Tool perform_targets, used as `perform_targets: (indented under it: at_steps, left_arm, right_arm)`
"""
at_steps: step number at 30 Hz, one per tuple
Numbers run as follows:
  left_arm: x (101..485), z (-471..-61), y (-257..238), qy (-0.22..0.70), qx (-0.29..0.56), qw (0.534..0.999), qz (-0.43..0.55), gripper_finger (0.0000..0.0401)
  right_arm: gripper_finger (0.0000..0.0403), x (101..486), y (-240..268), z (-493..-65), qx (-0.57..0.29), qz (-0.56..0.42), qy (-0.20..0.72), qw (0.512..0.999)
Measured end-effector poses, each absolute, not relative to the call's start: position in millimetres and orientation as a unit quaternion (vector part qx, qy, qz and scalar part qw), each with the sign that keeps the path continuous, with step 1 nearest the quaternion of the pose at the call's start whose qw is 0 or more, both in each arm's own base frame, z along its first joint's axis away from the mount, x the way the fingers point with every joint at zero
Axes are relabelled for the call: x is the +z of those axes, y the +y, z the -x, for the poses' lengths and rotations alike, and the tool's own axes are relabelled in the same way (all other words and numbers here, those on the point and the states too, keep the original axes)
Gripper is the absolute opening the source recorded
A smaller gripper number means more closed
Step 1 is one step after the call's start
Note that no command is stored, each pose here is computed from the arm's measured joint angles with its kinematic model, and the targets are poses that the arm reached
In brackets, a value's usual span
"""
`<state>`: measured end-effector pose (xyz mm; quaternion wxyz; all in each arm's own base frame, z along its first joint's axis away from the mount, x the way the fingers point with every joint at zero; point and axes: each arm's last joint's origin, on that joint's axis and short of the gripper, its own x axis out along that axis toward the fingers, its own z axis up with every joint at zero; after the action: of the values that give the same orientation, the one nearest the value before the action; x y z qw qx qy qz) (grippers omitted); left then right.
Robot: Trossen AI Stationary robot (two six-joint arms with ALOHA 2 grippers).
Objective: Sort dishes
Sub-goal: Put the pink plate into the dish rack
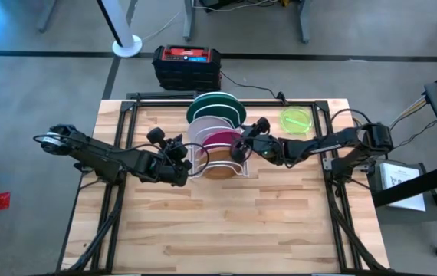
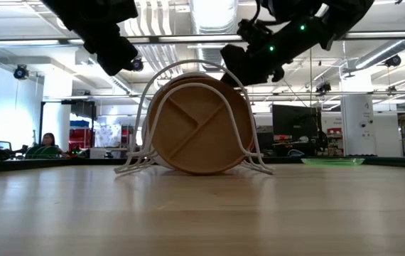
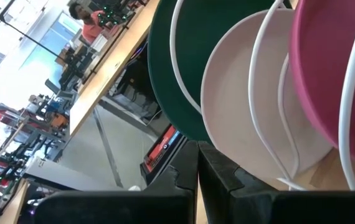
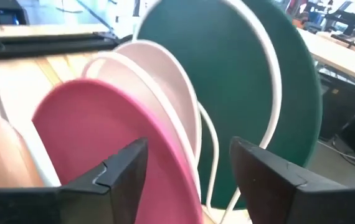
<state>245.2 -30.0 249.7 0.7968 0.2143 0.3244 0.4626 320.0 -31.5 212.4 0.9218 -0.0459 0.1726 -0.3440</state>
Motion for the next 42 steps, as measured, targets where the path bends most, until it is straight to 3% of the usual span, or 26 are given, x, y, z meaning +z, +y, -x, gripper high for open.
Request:
perform_targets:
  at_steps: [13, 24, 29, 39, 42]
  left_arm:
    - [249, -245, -30, 0.324, 0.463, 0.797, -0.213, 0.0000]
    - [249, -245, -30, 0.323, 0.464, 0.797, -0.212, 0.0000]
    - [249, -245, -30, 0.322, 0.464, 0.798, -0.211, 0.0000]
    - [249, -245, -30, 0.321, 0.464, 0.798, -0.211, 0.0000]
    - [249, -246, -30, 0.321, 0.464, 0.798, -0.210, 0.0000]
  right_arm:
    - [0.0282, 240, -22, -303, -0.336, 0.029, 0.155, 0.928]
    - [0.0265, 244, -17, -284, -0.336, 0.004, 0.198, 0.921]
    - [0.0211, 232, -19, -273, -0.353, -0.017, 0.261, 0.899]
    - [0.0039, 191, -38, -278, -0.388, -0.013, 0.329, 0.861]
    - [0.0007, 180, -42, -284, -0.376, -0.015, 0.344, 0.860]
